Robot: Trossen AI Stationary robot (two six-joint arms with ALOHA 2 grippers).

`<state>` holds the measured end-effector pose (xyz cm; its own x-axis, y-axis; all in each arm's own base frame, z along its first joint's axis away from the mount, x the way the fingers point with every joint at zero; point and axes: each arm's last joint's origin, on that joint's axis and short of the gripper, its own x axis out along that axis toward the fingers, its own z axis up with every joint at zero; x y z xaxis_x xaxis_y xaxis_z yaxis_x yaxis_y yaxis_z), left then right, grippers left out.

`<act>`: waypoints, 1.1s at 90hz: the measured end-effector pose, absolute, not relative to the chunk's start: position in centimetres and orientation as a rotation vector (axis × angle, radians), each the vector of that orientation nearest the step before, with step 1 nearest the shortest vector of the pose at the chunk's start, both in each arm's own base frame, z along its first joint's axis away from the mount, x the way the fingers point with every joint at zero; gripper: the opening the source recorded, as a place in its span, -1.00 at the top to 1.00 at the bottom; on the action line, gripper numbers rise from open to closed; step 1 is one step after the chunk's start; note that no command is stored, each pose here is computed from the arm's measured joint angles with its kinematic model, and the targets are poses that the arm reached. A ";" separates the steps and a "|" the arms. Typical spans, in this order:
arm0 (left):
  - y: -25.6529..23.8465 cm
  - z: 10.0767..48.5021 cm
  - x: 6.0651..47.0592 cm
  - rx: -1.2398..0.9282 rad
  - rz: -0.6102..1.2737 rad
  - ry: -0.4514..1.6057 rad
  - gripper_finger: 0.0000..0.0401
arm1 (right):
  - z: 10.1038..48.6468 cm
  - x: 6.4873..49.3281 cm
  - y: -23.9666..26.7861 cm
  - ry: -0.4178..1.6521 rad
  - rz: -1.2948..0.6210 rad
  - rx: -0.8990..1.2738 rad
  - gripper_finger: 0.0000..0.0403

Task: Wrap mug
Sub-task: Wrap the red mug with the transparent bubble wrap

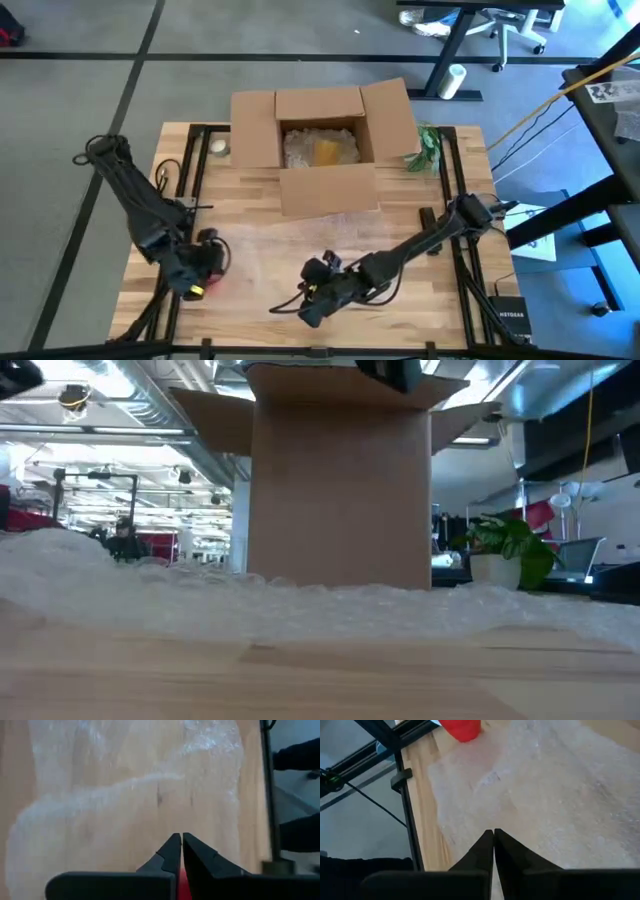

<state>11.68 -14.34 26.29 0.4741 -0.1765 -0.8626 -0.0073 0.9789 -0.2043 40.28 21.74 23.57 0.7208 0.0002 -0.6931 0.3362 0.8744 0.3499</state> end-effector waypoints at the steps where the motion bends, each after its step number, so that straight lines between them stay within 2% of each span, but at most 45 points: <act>1: -14.3 26.4 11.5 -0.200 -0.107 1.081 1.00 | 23.5 40.3 21.7 0.750 -0.194 0.481 1.00; 20: -13.1 27.2 10.1 -0.323 -0.144 1.180 0.94 | 22.4 40.6 21.9 0.776 -0.197 0.473 1.00; 60: -10.6 26.9 9.8 -0.221 -0.052 1.278 0.44 | 21.0 40.9 22.3 0.823 -0.178 0.505 1.00; 99: -11.0 26.0 9.1 -0.264 -0.039 1.348 0.40 | 21.0 40.9 22.3 0.824 -0.179 0.504 1.00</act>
<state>9.10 -10.97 26.00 0.2247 -0.1793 -0.9578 -0.1241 0.9697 -0.2107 40.90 22.29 20.98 0.6723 0.0401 -0.7392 0.3429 0.8680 0.3590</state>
